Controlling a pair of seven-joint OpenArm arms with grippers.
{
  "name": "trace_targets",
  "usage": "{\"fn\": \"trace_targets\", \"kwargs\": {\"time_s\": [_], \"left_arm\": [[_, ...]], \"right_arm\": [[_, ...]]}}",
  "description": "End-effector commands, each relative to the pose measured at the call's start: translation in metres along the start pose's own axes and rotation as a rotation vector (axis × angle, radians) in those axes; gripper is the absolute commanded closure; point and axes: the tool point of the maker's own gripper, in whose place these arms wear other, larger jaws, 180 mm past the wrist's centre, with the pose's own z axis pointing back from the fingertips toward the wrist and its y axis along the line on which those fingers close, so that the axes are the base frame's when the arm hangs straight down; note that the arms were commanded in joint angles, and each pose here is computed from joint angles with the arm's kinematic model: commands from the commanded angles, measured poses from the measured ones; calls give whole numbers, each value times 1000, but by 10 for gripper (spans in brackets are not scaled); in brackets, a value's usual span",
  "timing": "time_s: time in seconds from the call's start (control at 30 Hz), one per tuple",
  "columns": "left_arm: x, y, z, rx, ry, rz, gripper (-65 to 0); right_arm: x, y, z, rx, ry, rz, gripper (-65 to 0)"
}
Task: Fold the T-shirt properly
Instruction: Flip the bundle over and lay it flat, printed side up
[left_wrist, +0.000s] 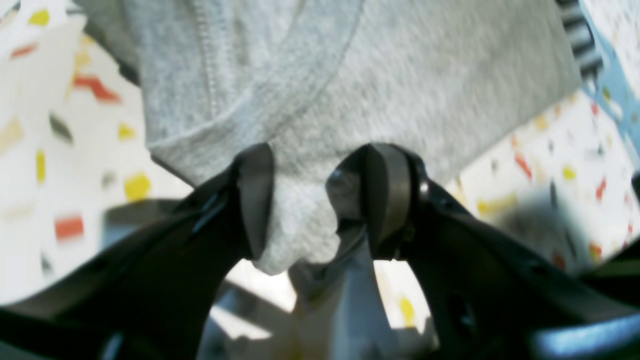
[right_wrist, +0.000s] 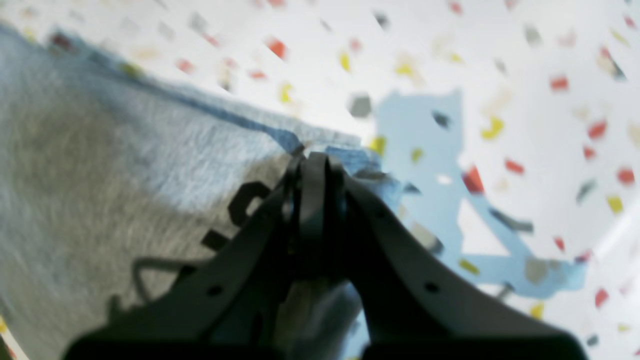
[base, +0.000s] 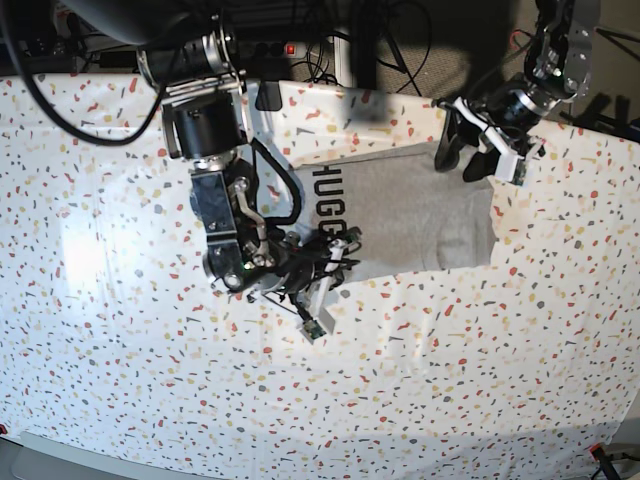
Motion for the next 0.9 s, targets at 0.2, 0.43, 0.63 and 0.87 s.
{"fn": "trace_targets", "kwargs": {"time_s": [0.2, 0.43, 0.63, 0.87], "left_arm": [[7, 37, -19, 86, 60, -21, -292], [40, 60, -56, 113, -10, 15, -291], [71, 56, -95, 60, -41, 2, -291], [110, 36, -129, 12, -69, -111, -291]], "right_arm": [[-14, -31, 18, -63, 33, 37, 0], [-43, -12, 37, -86, 24, 71, 0], [-64, 26, 46, -47, -29, 51, 0], [-61, 79, 45, 10, -124, -6, 0]]}}
